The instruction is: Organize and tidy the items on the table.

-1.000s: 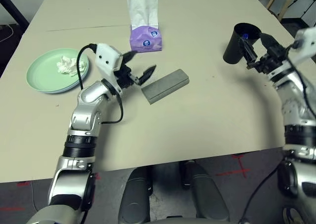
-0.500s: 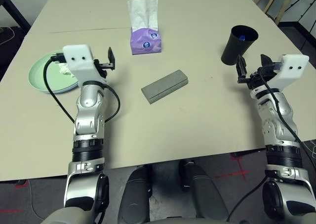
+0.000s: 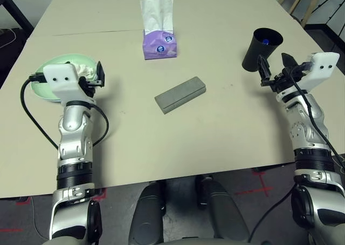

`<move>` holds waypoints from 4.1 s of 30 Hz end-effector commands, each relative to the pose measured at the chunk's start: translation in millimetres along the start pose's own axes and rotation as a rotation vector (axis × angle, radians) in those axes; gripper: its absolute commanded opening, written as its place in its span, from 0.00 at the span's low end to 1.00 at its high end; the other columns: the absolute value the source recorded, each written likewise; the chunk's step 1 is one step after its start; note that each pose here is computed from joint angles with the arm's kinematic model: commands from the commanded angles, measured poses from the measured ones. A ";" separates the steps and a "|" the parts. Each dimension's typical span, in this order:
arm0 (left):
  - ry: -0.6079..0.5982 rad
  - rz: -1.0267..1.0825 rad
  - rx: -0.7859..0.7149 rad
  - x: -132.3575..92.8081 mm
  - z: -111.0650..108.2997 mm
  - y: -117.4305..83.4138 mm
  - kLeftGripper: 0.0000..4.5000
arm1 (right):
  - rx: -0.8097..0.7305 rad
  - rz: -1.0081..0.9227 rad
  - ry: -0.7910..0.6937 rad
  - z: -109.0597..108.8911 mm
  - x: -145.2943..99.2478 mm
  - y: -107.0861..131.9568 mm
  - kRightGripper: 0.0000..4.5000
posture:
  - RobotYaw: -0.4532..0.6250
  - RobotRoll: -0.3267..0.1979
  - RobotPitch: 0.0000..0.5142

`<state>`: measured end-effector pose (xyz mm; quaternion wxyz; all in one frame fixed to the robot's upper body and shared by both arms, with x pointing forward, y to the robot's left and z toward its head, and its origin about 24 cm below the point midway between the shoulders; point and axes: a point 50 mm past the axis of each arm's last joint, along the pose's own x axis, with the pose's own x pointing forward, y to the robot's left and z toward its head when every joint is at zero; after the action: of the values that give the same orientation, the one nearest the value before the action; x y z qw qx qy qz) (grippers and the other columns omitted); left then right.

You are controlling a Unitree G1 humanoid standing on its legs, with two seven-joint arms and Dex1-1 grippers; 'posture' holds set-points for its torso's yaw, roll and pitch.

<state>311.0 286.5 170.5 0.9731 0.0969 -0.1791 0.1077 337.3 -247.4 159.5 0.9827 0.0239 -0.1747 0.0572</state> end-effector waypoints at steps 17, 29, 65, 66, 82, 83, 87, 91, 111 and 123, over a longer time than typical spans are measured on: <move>0.079 -0.006 -0.080 -18.6 -20.1 20.5 1.00 | -0.033 -0.044 0.006 1.1 -4.0 -10.4 1.00 | 0.50 0.62 0.39; 0.109 -0.023 -0.129 -16.6 -20.1 23.4 1.00 | -0.056 -0.089 -0.043 8.0 -11.0 -12.7 1.00 | 0.48 0.62 0.37; 0.086 0.054 -0.117 -14.7 -24.7 21.3 1.00 | -0.092 -0.119 0.031 1.6 -10.4 -9.7 1.00 | 0.46 0.62 0.33; 0.089 0.050 -0.116 -15.0 -25.0 20.9 1.00 | -0.089 -0.120 0.043 -0.7 -11.6 -9.5 1.00 | 0.46 0.62 0.33; 0.087 0.037 -0.109 -13.6 -23.1 18.9 1.00 | -0.091 -0.119 0.081 -5.5 -11.2 -7.9 1.00 | 0.47 0.62 0.34; 0.087 0.037 -0.109 -13.6 -22.9 19.0 1.00 | -0.088 -0.122 0.081 -5.7 -11.1 -8.1 1.00 | 0.47 0.62 0.34; 0.087 0.037 -0.109 -13.4 -22.5 19.1 1.00 | -0.091 -0.124 0.083 -5.9 -10.7 -8.2 1.00 | 0.47 0.62 0.34; 0.085 0.036 -0.109 -12.3 -21.1 19.1 1.00 | -0.090 -0.126 0.083 -6.0 -10.7 -8.4 1.00 | 0.47 0.62 0.33; 0.081 0.033 -0.104 -11.6 -18.0 19.2 1.00 | -0.085 -0.127 0.079 -6.2 -7.5 -8.5 1.00 | 0.47 0.62 0.33; 0.080 0.028 -0.104 -9.9 -17.3 18.4 1.00 | -0.086 -0.128 0.078 -6.2 -6.8 -8.1 1.00 | 0.47 0.62 0.32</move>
<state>302.2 307.4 152.8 0.9809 0.0343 -0.1498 0.1191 333.6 -253.4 153.2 0.9899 -0.0089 -0.1415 -0.0053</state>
